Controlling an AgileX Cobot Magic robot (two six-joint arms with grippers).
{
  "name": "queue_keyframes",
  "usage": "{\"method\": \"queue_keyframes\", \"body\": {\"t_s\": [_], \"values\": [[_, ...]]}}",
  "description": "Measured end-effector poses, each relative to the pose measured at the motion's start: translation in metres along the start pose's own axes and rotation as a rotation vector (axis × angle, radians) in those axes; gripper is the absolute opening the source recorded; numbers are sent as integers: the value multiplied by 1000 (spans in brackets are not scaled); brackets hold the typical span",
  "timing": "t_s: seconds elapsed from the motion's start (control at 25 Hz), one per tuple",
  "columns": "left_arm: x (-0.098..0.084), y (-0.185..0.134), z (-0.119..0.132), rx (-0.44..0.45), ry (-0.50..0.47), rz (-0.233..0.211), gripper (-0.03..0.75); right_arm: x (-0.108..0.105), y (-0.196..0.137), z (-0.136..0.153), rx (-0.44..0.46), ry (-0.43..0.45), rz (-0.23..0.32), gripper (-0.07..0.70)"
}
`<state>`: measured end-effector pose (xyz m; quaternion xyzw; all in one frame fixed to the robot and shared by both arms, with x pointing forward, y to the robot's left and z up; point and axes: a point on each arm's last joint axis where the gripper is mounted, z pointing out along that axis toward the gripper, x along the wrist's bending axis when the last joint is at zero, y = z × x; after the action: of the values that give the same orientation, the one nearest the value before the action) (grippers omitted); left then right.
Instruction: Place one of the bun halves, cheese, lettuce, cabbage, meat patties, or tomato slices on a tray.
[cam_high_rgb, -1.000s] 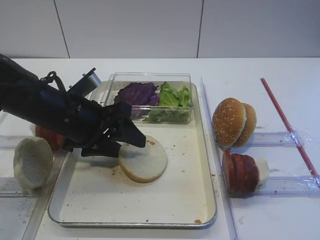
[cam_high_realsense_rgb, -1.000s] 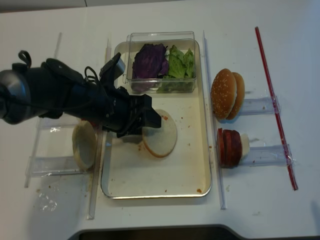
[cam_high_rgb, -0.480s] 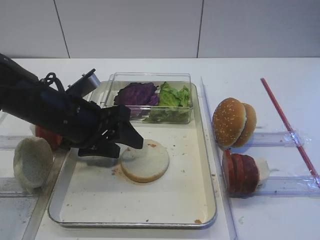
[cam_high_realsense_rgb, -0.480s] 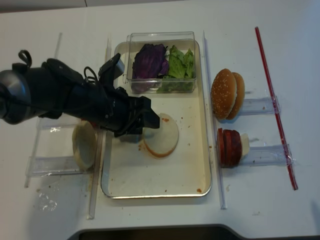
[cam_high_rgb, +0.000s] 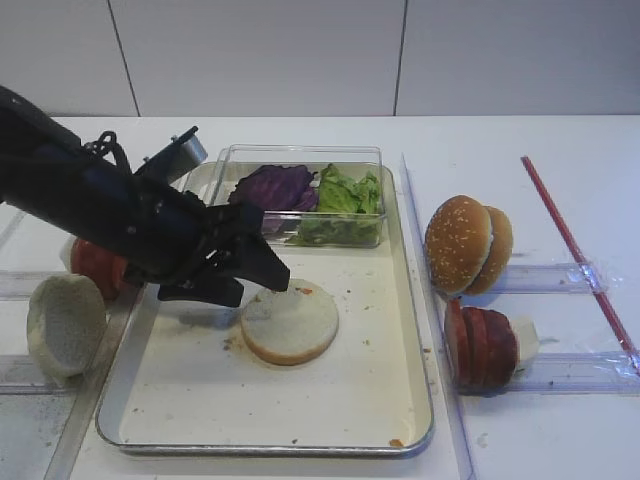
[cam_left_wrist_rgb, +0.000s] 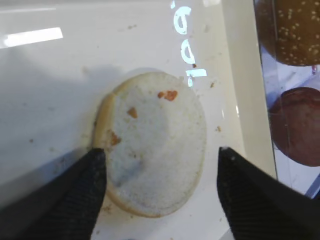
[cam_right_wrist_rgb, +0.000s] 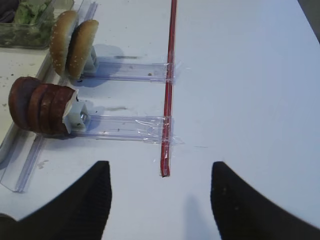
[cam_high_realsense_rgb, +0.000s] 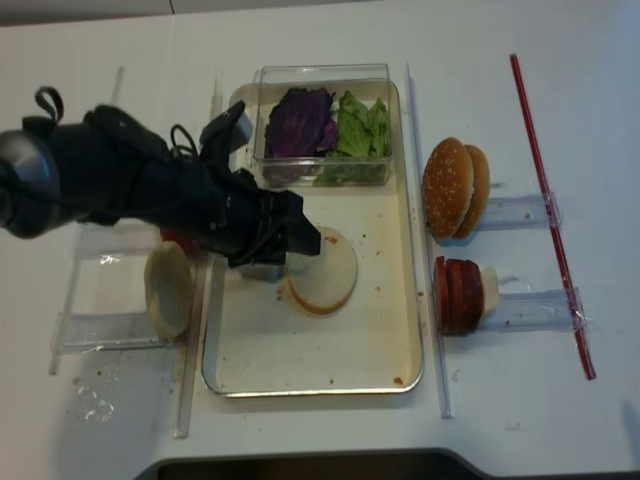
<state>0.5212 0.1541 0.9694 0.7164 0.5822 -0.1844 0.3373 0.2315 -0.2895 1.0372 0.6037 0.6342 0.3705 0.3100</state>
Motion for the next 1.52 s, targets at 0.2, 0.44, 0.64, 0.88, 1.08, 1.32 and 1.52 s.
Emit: {"method": "queue_keyframes", "body": {"t_s": [0.2, 0.44, 0.64, 0.88, 1.08, 1.32, 1.52], "values": [[-10, 12, -9, 34, 10, 42, 438, 0, 0, 0, 0, 0, 0, 454], [-18, 25, -20, 62, 61, 86, 438, 0, 0, 0, 0, 0, 0, 454], [-26, 33, -32, 52, 101, 116, 438, 0, 0, 0, 0, 0, 0, 454], [-40, 38, -59, 38, 183, 173, 438, 0, 0, 0, 0, 0, 0, 454], [-46, 36, -74, 56, 248, 196, 438, 0, 0, 0, 0, 0, 0, 454], [-47, 32, -89, 46, 299, 206, 438, 0, 0, 0, 0, 0, 0, 454], [-42, 29, -100, 61, 359, 196, 437, 0, 0, 0, 0, 0, 0, 454]]}}
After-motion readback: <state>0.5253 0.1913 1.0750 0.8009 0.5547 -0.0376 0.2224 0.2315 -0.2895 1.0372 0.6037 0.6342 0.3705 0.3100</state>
